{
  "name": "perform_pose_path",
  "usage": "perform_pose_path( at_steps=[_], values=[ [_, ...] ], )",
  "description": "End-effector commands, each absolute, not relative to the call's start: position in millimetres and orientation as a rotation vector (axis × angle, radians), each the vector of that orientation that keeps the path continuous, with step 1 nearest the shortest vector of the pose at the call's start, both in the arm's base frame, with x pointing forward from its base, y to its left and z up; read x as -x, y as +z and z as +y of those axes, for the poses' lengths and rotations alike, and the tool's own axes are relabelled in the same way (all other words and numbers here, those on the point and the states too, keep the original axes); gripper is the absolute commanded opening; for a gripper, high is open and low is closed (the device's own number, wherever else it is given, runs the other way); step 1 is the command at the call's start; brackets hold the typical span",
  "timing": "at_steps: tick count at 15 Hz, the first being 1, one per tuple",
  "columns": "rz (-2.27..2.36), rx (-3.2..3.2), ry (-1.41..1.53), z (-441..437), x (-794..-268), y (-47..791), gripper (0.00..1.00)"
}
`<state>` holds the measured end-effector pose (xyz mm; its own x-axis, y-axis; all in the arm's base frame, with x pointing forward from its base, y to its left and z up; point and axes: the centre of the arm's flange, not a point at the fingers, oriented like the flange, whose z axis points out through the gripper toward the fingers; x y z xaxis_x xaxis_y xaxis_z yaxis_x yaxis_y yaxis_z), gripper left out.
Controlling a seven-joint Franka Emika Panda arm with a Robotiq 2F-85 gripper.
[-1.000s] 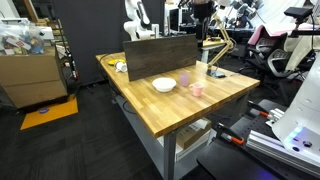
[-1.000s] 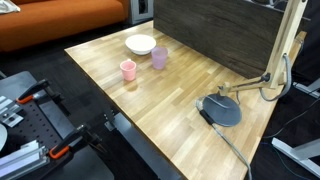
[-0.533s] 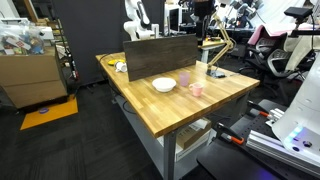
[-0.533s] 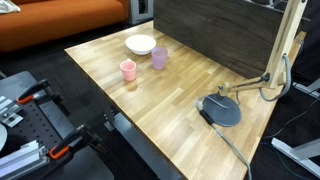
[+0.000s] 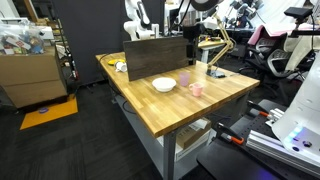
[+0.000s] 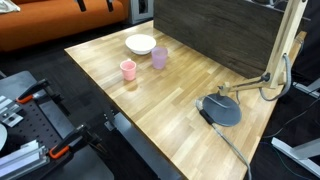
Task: Pour the contents of the mug into the cup
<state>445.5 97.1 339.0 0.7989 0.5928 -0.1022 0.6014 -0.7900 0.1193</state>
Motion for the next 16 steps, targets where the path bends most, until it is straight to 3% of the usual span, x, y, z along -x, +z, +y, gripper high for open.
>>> perform_pose_path(
  at_steps=[1,2,16],
  values=[
    [0.996,-2.849,-0.142,101,-472,302,1.00],
    [0.963,-2.847,-0.124,100,-454,313,1.00],
    [0.814,-3.000,-0.183,60,-490,260,1.00]
  ],
)
